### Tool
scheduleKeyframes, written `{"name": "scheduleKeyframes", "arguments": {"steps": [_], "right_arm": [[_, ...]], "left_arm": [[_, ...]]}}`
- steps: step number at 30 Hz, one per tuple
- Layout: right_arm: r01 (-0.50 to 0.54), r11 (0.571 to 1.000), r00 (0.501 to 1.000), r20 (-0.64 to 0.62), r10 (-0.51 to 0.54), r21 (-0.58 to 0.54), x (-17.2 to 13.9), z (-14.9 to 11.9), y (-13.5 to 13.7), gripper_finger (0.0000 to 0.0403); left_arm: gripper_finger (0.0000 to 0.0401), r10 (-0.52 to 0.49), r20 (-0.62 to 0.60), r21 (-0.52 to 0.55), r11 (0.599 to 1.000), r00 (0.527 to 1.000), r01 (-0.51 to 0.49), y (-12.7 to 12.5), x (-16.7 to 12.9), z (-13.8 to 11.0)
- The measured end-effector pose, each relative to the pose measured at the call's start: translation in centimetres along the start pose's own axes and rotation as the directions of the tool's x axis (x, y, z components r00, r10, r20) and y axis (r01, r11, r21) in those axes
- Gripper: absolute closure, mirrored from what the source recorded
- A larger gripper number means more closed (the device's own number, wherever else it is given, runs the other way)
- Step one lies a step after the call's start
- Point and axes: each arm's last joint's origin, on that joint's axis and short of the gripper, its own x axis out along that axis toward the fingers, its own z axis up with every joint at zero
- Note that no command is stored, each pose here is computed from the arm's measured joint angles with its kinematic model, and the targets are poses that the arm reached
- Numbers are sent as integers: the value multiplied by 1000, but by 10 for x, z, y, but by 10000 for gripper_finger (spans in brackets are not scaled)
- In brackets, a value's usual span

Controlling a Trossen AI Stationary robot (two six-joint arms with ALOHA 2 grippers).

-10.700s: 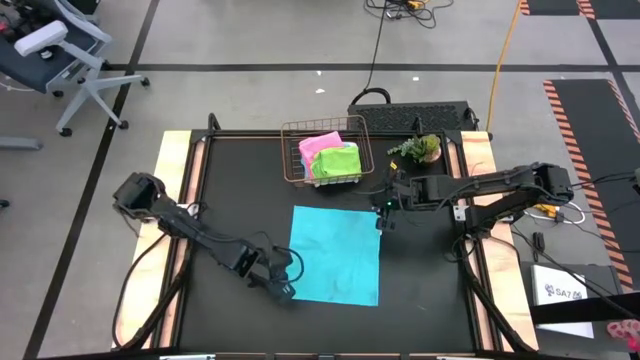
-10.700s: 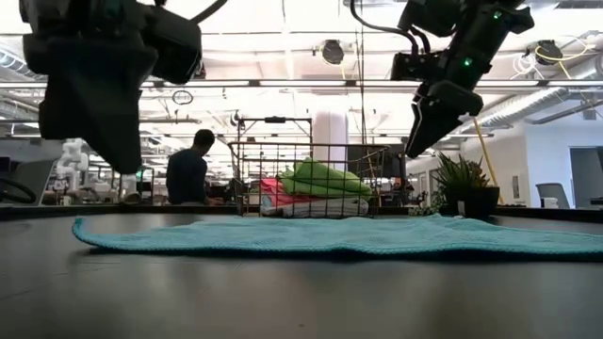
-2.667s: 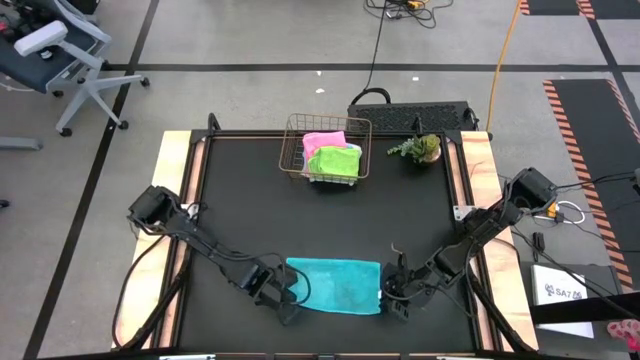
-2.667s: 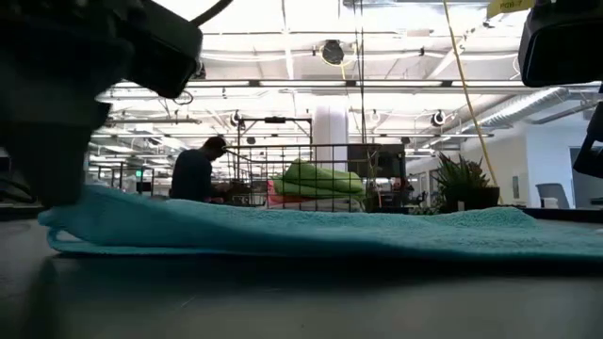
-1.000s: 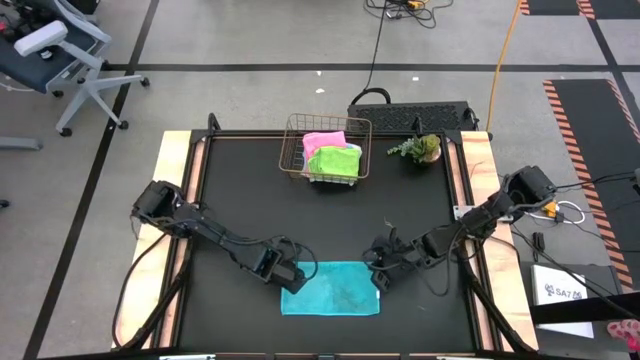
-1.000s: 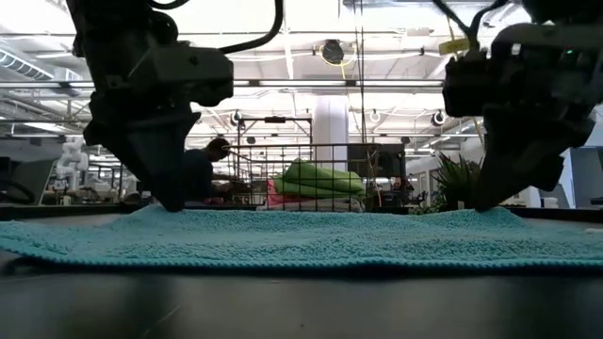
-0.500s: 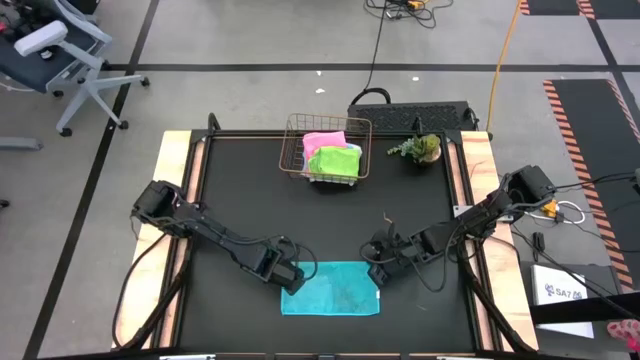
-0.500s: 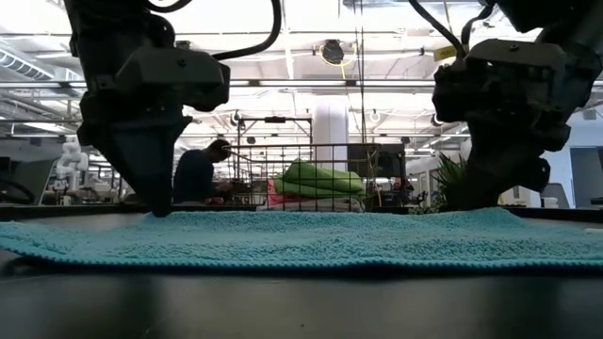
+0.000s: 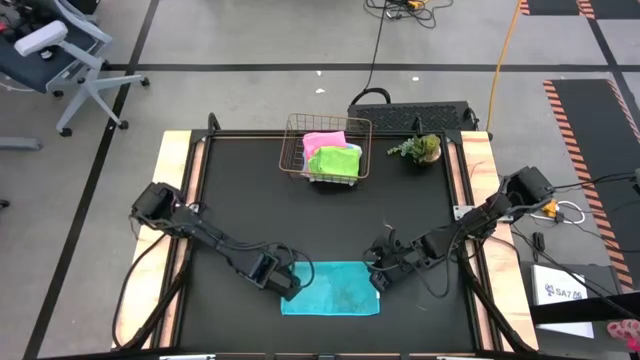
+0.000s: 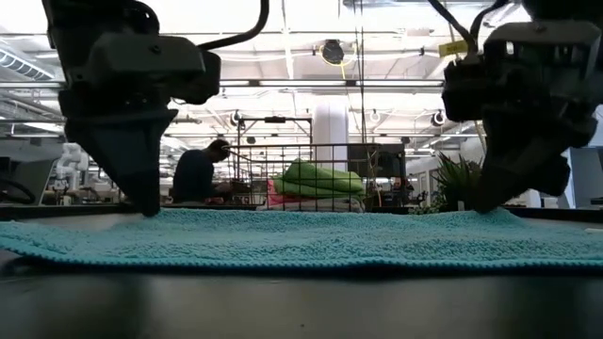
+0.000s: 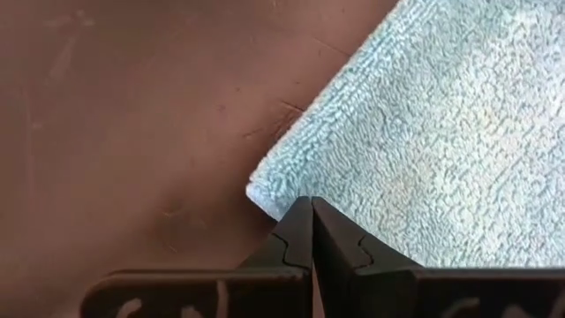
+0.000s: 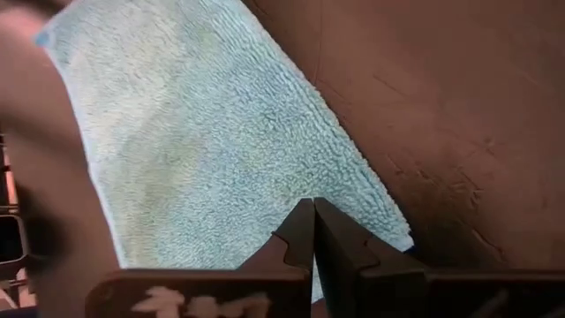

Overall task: Fold microfiber towels
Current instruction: Fold the blue microfiber cloth

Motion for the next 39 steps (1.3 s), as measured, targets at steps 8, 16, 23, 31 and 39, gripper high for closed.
{"name": "scheduleKeyframes", "arguments": {"steps": [8, 16, 23, 31, 39], "right_arm": [[35, 999, 999, -19, -35, 13, 9, -5, -4, 403], [68, 998, 997, -26, -69, -5, 11, -5, -8, 403], [143, 988, 989, -33, -145, -62, 11, 4, -18, 403], [192, 972, 981, -14, -196, -133, 12, 21, -31, 403], [292, 941, 951, -49, -304, -173, 11, 28, -47, 403]], "left_arm": [[397, 57, 0, -32, 998, 998, -57, 2, 14, -3], [395, 84, -5, -19, 996, 996, -84, 1, 26, -3], [394, 94, 28, -17, 995, 995, -94, 6, 28, 9], [394, 146, 59, -21, 989, 988, -145, 21, 34, 34], [398, 191, 60, -6, 982, 980, -191, 41, 41, 62]]}}
